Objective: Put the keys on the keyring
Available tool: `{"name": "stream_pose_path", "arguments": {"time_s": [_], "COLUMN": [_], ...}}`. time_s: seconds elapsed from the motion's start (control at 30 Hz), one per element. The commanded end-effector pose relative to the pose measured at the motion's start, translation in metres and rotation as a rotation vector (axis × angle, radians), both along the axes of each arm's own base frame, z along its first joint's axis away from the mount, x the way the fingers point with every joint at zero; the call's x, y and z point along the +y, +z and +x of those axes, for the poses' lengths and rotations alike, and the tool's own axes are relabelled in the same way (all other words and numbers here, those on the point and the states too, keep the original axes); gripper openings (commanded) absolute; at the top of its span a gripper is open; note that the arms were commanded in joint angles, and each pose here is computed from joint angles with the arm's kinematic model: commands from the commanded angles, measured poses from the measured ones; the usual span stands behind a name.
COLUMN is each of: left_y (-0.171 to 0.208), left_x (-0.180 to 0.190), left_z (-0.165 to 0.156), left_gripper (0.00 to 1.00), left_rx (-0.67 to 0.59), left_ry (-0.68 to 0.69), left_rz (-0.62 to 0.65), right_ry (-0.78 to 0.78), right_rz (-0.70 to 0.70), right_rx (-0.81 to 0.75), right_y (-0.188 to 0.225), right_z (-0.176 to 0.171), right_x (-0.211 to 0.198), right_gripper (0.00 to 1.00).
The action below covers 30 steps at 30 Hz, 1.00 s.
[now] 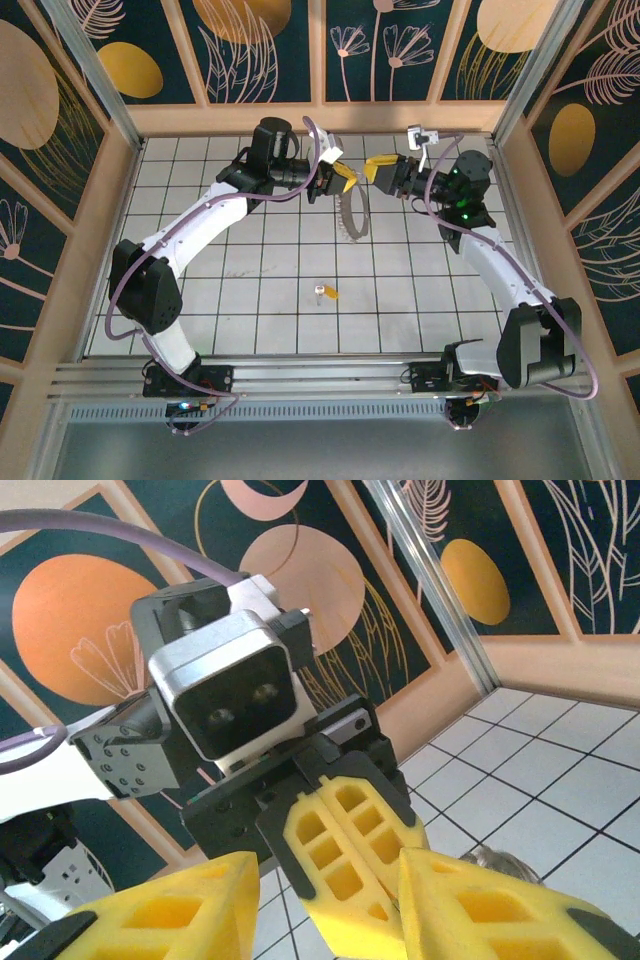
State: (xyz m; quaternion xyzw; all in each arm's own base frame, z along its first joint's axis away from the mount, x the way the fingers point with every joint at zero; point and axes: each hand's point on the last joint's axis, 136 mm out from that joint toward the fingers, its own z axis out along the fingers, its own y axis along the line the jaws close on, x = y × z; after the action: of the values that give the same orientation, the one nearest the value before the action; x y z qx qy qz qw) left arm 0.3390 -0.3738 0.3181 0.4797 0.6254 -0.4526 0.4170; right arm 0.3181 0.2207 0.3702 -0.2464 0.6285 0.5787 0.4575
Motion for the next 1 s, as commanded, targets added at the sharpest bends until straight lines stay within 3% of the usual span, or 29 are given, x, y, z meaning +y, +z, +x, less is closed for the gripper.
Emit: {"name": "stream_pose_path", "arguments": {"time_s": [0.0, 0.67, 0.97], "left_y": [0.016, 0.029, 0.030], "left_x": [-0.002, -0.003, -0.004], "left_z": [-0.003, -0.007, -0.006], "left_gripper": [0.00, 0.00, 0.00], "left_rx": [-0.043, -0.054, -0.049], "left_ry": [-0.042, -0.067, -0.070], "left_rz": [-0.028, -0.051, -0.057], "right_ry": [0.041, 0.077, 0.098], "right_rz": [-0.011, -0.040, -0.048], "right_rx": [-0.041, 0.016, 0.024], "right_y": [0.008, -0.020, -0.026], "right_z": [-0.003, -0.005, -0.010], "right_x": [0.001, 0.004, 0.006], "right_gripper": [0.41, 0.41, 0.32]}}
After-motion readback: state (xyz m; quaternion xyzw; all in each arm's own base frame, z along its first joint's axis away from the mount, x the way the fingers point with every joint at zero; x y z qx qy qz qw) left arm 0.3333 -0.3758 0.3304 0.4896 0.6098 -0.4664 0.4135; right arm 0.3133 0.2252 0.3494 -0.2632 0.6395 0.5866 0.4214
